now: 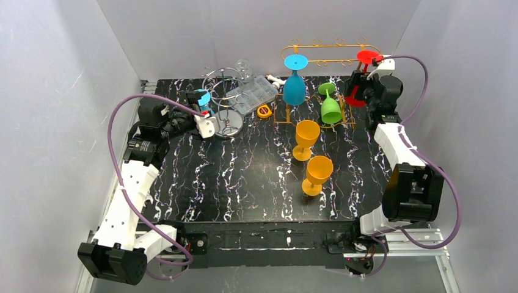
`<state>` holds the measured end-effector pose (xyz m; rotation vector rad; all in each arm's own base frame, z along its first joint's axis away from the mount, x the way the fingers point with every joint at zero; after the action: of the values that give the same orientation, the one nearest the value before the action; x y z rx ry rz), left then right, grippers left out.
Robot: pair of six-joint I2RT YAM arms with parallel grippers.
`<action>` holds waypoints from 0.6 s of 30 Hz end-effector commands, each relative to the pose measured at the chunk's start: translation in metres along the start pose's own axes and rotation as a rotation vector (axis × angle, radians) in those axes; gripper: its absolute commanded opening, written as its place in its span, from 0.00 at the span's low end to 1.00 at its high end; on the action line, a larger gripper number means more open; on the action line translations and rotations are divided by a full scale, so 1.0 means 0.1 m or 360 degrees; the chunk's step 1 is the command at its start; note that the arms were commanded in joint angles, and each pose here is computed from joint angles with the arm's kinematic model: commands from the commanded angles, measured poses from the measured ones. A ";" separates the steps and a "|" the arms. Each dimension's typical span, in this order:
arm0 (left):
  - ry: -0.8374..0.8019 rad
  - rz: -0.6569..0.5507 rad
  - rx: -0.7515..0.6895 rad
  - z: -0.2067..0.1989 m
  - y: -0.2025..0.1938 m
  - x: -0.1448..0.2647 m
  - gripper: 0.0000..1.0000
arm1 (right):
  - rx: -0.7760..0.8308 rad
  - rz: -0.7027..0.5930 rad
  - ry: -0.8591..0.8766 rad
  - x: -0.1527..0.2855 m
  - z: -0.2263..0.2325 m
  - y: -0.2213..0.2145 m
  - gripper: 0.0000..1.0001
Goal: Place the wine glass upside down on the wine glass rack
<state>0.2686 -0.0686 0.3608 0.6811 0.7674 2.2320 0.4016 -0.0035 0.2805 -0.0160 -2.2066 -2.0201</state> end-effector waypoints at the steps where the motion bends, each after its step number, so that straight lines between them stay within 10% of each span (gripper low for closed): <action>1: -0.0014 -0.0004 0.0011 -0.01 0.01 0.02 0.98 | 0.0018 -0.0145 0.0000 -0.11 -0.07 0.23 0.31; 18: -0.0051 0.0000 0.0028 -0.06 0.00 0.03 0.98 | -0.0032 -0.0132 -0.0032 -0.06 -0.15 0.10 0.29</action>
<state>0.2668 -0.0683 0.3568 0.7130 0.7707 2.2300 0.4067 -0.0164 0.2582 -0.0699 -2.1938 -2.0313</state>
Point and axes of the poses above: each gripper's point midway between its finger pads, its own x axis back along the fingers, its own z axis along the line the jaws close on, y = z × x, the point moved 9 cm from there along x, back along the fingers, and after that the axes turned 10 degrees about x, right-handed, at the moved point
